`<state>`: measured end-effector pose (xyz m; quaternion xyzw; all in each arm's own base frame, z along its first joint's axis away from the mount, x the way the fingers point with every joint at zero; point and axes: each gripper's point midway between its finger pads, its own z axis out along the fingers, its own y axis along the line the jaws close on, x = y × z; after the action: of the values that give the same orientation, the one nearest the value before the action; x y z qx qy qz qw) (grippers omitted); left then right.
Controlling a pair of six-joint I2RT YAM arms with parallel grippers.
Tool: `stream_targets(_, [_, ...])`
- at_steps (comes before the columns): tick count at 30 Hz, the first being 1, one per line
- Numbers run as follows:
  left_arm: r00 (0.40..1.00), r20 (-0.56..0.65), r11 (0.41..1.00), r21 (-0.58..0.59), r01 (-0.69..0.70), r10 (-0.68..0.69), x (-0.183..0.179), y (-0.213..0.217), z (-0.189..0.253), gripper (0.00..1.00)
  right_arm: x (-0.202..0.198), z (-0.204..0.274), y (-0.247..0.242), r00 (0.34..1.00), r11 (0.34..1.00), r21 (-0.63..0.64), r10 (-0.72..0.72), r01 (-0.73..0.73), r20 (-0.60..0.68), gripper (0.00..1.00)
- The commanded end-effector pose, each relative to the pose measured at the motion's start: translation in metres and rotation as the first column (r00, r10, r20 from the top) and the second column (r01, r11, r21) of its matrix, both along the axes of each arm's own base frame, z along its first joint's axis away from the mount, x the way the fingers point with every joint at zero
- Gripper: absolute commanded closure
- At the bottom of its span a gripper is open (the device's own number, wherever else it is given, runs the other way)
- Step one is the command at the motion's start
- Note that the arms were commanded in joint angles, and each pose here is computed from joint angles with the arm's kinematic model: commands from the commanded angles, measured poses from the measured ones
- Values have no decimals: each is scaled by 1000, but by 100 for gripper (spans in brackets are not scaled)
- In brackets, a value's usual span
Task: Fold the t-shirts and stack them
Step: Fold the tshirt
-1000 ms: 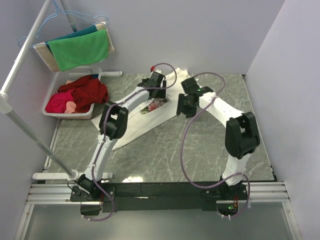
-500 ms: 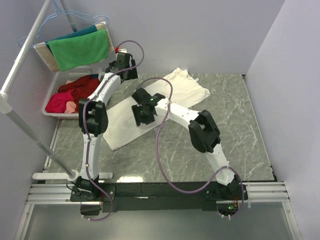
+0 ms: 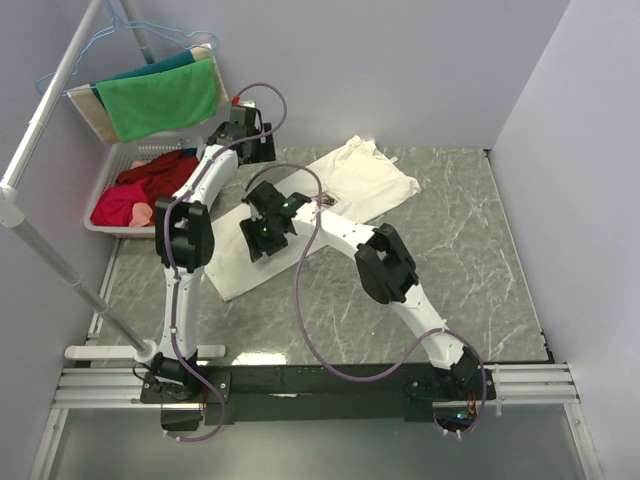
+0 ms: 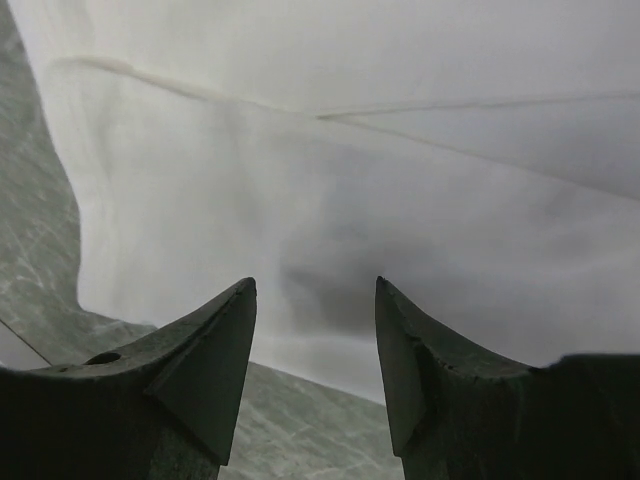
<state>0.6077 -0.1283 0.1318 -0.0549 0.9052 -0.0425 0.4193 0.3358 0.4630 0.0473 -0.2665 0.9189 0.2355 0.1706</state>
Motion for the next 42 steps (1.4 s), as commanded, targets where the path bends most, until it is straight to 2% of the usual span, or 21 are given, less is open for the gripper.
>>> stream_targets(1, [1000,14,1000,-16,24,-24,-3,-1,16,7,-23,-10,18,995,995,26,94,-93,-30,42])
stream_targets(8, [1000,3,1000,-13,20,-20,-4,0,11,7,-29,-25,3,996,995,-48,85,-87,-41,42])
stream_targets(15, [999,11,999,-21,33,-33,0,-3,14,7,-64,-51,-58,989,967,-238,63,-94,-133,42])
stream_targets(27, [996,-10,994,-67,82,-83,-4,-24,3,7,-122,-48,-146,972,900,-422,8,-109,-234,44])
stream_targets(36, [987,-19,983,-85,160,-162,-16,-72,-4,7,-158,-35,-200,955,862,-503,-92,-66,-284,43])
stream_targets(42, [963,1,957,-110,269,-270,-37,-136,2,7,-178,-34,-235,936,820,-572,-191,-13,-295,43])
